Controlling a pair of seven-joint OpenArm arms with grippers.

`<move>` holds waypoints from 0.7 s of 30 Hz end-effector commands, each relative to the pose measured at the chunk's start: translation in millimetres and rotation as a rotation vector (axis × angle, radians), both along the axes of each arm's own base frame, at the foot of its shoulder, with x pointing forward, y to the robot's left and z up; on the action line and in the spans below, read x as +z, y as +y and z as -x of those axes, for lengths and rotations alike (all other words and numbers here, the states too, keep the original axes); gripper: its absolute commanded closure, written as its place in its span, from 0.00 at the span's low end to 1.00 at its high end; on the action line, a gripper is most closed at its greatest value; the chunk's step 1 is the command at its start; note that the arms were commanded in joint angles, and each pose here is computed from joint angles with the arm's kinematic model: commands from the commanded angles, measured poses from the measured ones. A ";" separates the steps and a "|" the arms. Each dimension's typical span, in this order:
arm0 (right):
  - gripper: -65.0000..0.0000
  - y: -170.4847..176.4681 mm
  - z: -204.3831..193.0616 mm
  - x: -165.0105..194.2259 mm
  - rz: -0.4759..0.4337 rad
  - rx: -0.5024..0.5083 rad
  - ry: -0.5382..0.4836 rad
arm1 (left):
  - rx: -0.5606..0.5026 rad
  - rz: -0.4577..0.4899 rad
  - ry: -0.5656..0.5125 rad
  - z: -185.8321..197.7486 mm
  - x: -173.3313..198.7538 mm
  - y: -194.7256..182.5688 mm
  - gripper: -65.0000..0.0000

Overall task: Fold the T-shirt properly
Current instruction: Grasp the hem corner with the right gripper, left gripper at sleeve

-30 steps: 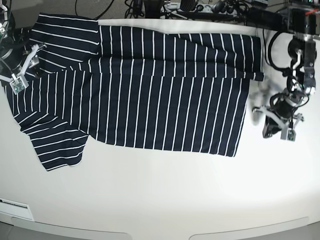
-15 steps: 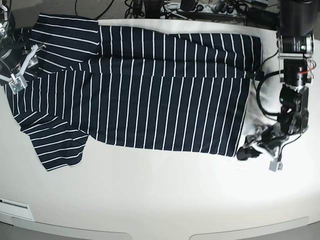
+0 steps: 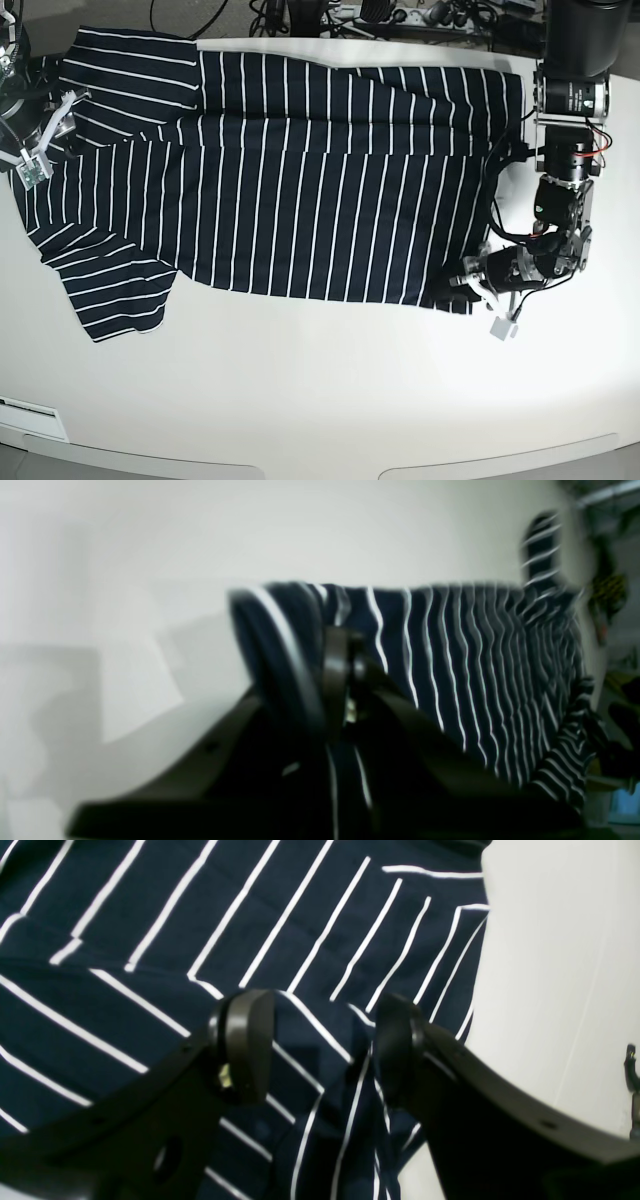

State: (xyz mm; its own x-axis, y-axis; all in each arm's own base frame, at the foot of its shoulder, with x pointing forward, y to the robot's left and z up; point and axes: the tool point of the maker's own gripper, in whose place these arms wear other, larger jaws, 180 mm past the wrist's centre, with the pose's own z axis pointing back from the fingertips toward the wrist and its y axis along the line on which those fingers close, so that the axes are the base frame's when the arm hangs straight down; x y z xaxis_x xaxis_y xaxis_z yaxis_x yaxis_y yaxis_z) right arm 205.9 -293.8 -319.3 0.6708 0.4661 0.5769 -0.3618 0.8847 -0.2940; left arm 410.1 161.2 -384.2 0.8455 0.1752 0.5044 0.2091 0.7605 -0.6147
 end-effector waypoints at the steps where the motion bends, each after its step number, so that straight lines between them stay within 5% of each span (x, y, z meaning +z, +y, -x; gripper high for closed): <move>1: 0.46 -0.4 -12.6 14.6 0.006 0.015 -0.061 | 0.013 -0.052 0.043 1.8 -4.3 13.0 1.00; 11: 0.49 -38.4 -91.4 70.8 -0.004 -0.150 -0.326 | -0.005 -0.094 0.069 7.2 -10.0 18.6 1.00; 17: 0.49 -105.4 -141.4 47.0 -0.278 -0.347 -0.295 | -0.013 -0.098 0.081 9.9 -11.5 18.7 1.00; 21: 0.49 -129.0 -158.0 18.0 -0.555 -0.473 -0.206 | -0.020 -0.103 0.093 12.4 -12.5 20.0 1.00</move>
State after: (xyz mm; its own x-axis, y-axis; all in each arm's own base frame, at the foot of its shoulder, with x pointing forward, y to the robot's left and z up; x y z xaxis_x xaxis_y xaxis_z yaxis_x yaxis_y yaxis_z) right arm 355.1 -413.1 -326.7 0.6259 -0.2664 0.7330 0.1201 0.9616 0.2470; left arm 407.8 167.4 -385.1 0.8603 0.1679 0.4813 0.1903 0.7702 -0.6087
